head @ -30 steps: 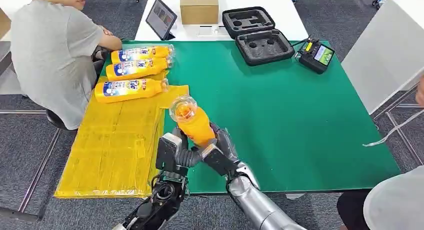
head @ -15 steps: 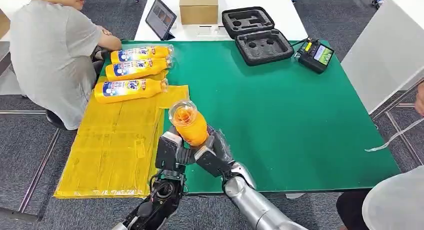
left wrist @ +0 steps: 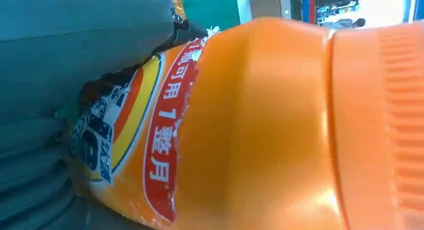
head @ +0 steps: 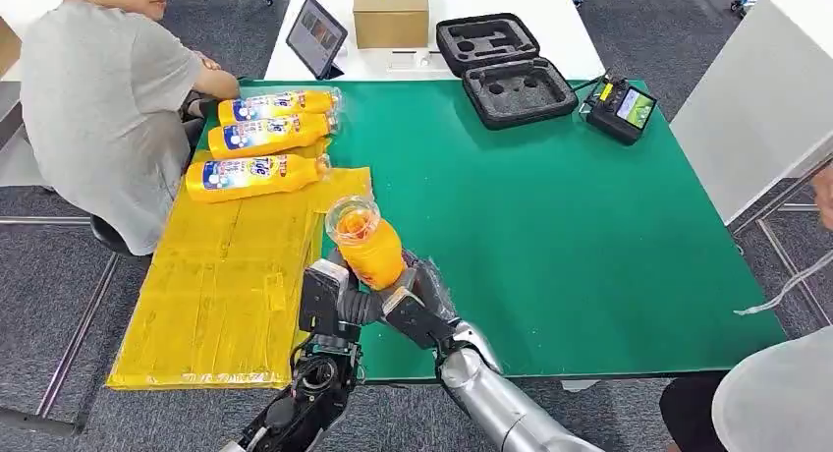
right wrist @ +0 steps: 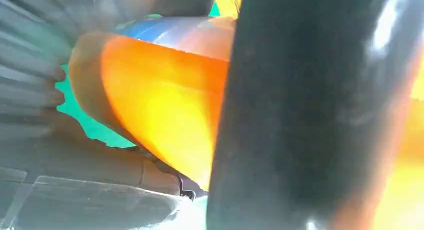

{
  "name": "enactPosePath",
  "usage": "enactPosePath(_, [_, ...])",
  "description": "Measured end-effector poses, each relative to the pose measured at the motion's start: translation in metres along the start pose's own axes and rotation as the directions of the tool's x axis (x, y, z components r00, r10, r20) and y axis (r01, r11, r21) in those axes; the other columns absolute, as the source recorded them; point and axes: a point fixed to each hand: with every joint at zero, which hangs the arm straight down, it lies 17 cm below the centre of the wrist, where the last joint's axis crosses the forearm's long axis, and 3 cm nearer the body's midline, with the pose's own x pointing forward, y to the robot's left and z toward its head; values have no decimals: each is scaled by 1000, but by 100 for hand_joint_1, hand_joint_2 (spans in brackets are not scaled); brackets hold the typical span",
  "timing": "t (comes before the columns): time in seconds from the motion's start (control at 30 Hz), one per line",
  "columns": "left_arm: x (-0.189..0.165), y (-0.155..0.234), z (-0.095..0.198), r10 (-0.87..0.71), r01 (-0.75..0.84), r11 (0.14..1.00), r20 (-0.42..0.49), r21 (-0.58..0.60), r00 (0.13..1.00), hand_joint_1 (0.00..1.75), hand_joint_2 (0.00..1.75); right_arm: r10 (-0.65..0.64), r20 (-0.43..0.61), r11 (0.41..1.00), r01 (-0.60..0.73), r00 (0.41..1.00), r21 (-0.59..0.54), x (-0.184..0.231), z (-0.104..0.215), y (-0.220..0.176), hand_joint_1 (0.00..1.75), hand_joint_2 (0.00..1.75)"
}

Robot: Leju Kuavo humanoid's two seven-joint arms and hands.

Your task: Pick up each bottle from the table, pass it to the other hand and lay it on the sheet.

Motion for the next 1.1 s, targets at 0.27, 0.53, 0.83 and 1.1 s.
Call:
enactPosePath(0.27, [-2,2,0,34,-34,999,-14,0,999,175,175,-94,-24,995,95,995,30,-2,2,6,0,175])
enactPosePath(0.53, [-8,0,0,82,-83,996,-40,-15,996,175,175,-330,-94,937,337,939,87,-7,9,18,0,0])
enactPosePath(0.83, [8,49,-14,-33,33,999,47,-2,998,175,175,-400,-176,911,412,900,36,-32,39,25,0,0])
enactPosePath(1.1, [33,101,-21,-148,141,988,126,67,981,175,175,-429,-209,898,440,879,6,-41,61,29,0,0])
